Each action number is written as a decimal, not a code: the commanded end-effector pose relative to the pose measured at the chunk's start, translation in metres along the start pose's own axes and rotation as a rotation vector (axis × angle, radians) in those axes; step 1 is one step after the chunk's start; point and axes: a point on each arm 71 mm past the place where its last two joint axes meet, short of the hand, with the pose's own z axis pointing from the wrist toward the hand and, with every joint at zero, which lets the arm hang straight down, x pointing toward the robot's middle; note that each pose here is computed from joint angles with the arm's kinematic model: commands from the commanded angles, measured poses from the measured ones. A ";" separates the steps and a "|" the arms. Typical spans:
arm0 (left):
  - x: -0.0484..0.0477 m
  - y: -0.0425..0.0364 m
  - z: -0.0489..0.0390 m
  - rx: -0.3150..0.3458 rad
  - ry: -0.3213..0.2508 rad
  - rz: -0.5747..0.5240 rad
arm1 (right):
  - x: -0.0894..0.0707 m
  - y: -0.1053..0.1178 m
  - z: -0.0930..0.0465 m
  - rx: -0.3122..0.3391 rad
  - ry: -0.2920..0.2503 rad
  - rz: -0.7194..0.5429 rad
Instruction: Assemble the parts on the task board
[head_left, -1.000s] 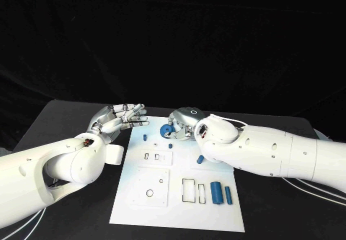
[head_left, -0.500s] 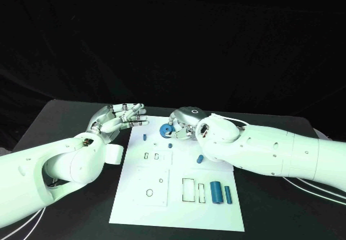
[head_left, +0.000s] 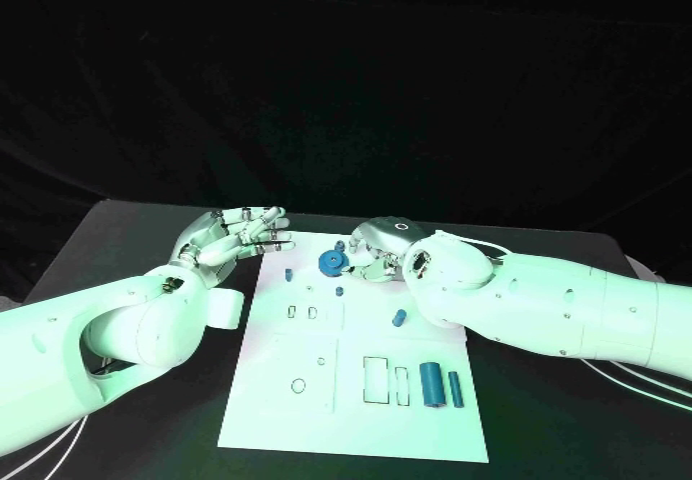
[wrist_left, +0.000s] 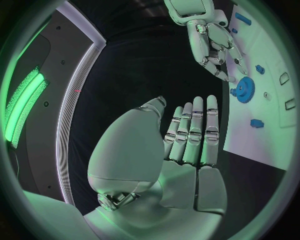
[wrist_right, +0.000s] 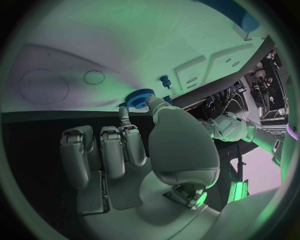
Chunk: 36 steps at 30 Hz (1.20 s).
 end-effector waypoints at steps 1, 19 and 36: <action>0.0013 -0.0021 0.0001 0.011 0.012 -0.006 | -0.006 -0.003 -0.006 -0.004 -0.055 0.007; -0.0007 -0.0009 0.0038 0.016 0.020 -0.007 | -0.038 -0.110 -0.077 0.032 -0.111 0.302; -0.0011 0.0016 0.0068 0.014 0.027 -0.008 | -0.009 -0.161 -0.101 0.108 -0.054 0.355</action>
